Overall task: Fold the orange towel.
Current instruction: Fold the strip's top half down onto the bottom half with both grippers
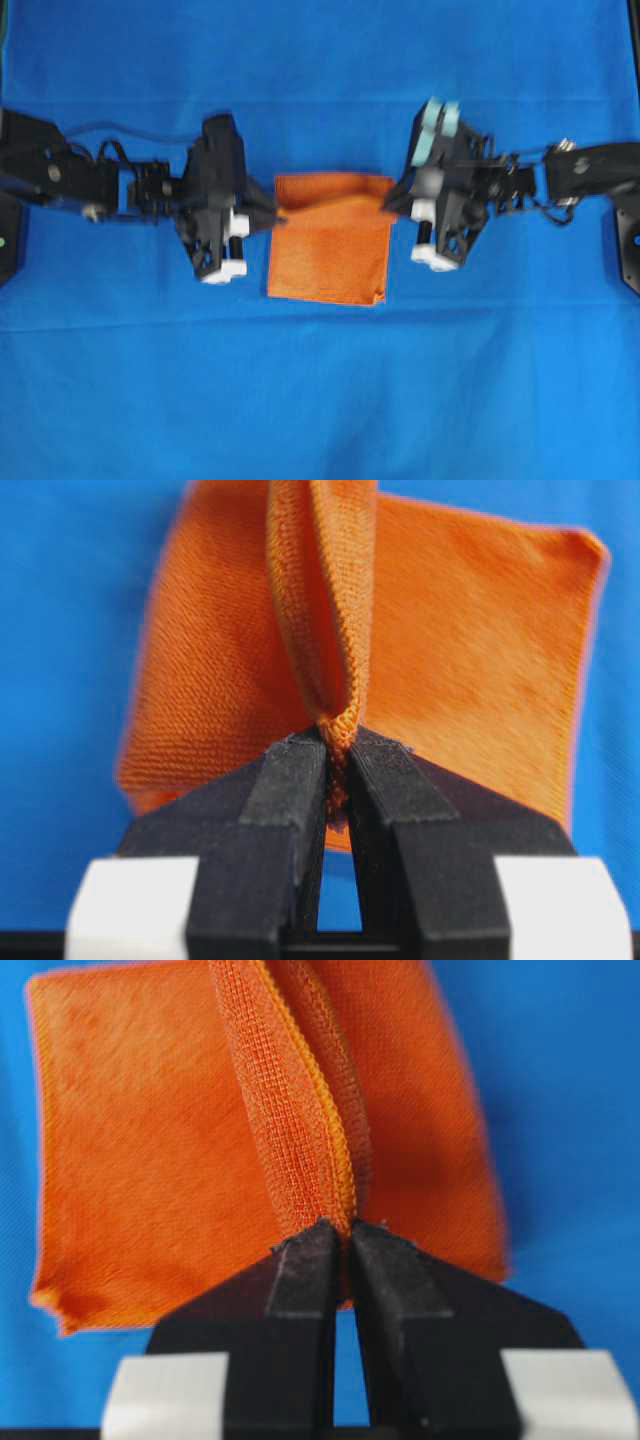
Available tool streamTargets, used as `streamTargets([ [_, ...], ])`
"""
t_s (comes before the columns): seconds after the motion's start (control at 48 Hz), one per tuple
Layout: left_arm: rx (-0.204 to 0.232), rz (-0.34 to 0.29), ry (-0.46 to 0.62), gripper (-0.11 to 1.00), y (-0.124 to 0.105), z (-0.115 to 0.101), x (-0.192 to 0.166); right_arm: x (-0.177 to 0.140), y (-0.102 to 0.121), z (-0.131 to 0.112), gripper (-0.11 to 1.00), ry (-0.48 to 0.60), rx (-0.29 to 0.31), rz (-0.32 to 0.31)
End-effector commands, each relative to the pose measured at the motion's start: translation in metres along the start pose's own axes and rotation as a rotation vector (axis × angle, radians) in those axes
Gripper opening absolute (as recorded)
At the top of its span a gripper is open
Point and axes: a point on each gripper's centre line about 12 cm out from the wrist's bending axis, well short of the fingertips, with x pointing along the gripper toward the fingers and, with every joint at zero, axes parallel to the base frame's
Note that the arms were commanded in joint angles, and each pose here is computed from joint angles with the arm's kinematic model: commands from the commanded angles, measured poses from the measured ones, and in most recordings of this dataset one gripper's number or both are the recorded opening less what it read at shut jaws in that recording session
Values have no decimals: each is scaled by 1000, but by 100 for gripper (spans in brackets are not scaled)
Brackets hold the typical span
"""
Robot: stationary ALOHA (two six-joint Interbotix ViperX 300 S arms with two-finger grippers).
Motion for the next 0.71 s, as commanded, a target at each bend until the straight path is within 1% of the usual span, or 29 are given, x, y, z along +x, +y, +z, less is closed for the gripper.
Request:
streamTargets([
  [0.0,15,-33,-38,3,-14,3,2,8,12,-1,5,2,9,29],
  [0.188,47,-70,0,3,-31,-16,16,21,35,-12,5,26,28,81],
  [0.292,52,-72,25,3,-32,-26,24,23,41,-14,5,29,34,93],
  [0.375,52,-68,40,5,-31,-33,28,25,41,-15,5,33,42,92],
  [0.459,52,-67,46,12,-31,-35,29,27,43,-15,5,26,48,99],
  [0.688,52,-66,42,38,-30,-34,29,33,47,-14,6,22,74,108],
])
